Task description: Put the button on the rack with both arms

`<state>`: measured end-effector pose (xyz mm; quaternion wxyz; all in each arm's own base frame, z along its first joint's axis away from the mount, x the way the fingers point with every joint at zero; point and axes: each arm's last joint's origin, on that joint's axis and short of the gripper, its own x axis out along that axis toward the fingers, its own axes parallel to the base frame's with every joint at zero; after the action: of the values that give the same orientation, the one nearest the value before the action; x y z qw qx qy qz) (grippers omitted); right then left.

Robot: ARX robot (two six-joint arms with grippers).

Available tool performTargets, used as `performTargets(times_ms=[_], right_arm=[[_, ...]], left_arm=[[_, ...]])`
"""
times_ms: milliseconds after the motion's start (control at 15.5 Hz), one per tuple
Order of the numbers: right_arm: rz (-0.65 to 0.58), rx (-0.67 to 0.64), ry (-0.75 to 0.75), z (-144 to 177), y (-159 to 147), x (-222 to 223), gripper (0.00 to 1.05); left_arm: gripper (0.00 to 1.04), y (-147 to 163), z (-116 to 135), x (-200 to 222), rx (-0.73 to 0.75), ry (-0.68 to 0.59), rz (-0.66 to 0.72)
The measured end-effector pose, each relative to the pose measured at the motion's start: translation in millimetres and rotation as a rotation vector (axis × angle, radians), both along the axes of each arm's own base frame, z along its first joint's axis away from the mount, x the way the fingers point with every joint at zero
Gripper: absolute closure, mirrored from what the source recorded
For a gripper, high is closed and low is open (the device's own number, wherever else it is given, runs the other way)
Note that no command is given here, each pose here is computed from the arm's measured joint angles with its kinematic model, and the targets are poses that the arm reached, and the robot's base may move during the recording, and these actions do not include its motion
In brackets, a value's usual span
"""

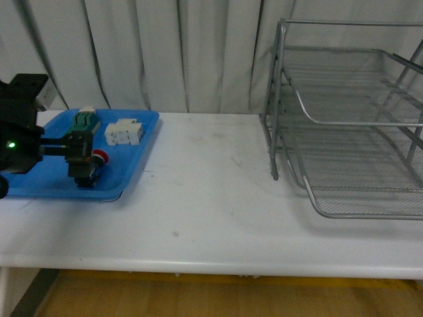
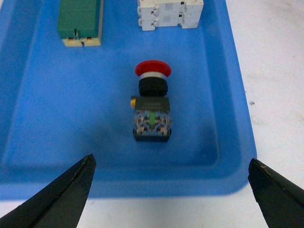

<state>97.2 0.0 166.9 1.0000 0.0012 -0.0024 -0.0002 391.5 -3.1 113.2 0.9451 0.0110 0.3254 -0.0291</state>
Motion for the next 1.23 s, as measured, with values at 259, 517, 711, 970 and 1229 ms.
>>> performTargets(times_ms=[259,517,711,970,1229], right_arm=[[0.0,0.0,0.0,0.0,0.0,0.0,0.06],[0.0,0.0,0.0,0.0,0.0,0.0,0.06],[0.0,0.0,0.0,0.0,0.0,0.0,0.06],[0.0,0.0,0.0,0.0,0.0,0.0,0.06],[0.0,0.0,0.0,0.0,0.0,0.0,0.06]], left_arm=[[0.07,-5.4,-1.7,43.2,0.027,0.015,-0.006],[0.07,3.5,-21.7,70.1,0.032,0.108,0.018],[0.07,4.6,-28.8,72.5,0.019,0.188,0.011],[0.07,-2.8,-47.1,83.4,0.042,0.226,-0.005],[0.59,-5.1,-52.8,85.0,0.076,0.234,-0.012]])
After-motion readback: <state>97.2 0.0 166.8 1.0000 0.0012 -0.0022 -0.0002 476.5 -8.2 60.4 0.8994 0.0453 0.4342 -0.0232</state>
